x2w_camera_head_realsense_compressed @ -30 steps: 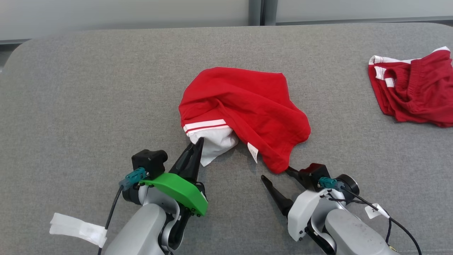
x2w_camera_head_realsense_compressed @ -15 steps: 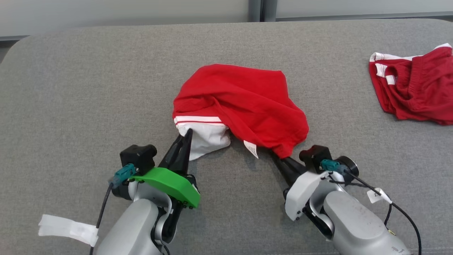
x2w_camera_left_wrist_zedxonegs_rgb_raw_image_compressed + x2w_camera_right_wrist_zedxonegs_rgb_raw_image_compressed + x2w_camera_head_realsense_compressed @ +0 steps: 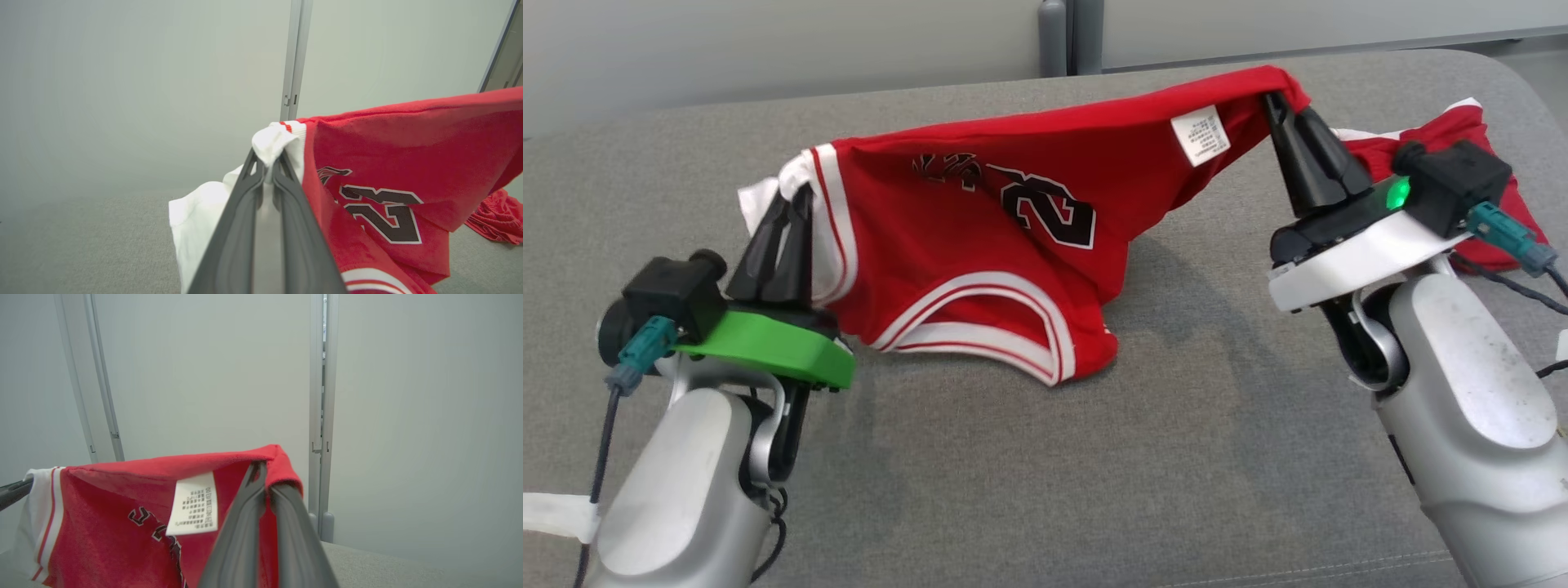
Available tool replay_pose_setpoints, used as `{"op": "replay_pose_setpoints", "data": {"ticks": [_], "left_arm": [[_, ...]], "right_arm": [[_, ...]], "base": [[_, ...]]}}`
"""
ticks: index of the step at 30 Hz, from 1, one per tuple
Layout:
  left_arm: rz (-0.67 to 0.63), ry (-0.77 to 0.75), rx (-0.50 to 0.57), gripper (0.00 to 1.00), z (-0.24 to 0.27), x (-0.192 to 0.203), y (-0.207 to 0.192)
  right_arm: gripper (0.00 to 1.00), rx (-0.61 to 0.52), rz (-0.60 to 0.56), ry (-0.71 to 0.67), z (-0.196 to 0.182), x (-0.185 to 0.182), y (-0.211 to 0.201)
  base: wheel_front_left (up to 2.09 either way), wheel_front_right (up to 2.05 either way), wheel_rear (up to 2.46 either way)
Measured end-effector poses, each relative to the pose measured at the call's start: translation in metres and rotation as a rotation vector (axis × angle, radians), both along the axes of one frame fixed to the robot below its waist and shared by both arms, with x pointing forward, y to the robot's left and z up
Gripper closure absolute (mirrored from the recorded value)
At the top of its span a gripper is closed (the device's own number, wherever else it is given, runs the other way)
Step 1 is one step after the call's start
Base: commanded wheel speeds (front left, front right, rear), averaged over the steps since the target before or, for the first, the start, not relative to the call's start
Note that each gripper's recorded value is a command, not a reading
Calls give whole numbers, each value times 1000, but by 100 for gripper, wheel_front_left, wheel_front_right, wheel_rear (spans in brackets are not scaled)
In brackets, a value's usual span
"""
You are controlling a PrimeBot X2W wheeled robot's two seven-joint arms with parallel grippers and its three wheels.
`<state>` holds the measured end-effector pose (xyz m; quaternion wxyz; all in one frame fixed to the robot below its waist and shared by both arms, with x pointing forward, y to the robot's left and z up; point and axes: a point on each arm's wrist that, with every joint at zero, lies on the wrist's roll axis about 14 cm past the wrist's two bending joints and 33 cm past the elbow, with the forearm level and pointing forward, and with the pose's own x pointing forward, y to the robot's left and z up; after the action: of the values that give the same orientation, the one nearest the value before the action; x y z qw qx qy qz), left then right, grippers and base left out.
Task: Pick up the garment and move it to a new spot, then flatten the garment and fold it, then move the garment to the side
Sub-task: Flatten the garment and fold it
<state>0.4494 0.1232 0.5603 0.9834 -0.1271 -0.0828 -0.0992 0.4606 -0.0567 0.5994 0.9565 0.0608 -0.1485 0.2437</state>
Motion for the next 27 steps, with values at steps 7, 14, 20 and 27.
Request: {"op": "replay_pose_setpoints", "data": {"ticks": [7,14,20,27], "left_arm": [[13,-305,68,100,99,-4,8],[5,-593,59,100,188,-40,7],[-21,-622,89,100,196,-49,1],[-11,-659,60,100,205,-61,5]], "right_arm": [[100,3,-73,-208,69,-20,-36],[100,19,-139,-433,139,-59,-68],[100,-17,-154,-391,121,-73,-77],[100,18,-128,-455,138,-89,-70]], "base": [[0,0,0],[0,0,0],[0,0,0],[0,0,0]]}}
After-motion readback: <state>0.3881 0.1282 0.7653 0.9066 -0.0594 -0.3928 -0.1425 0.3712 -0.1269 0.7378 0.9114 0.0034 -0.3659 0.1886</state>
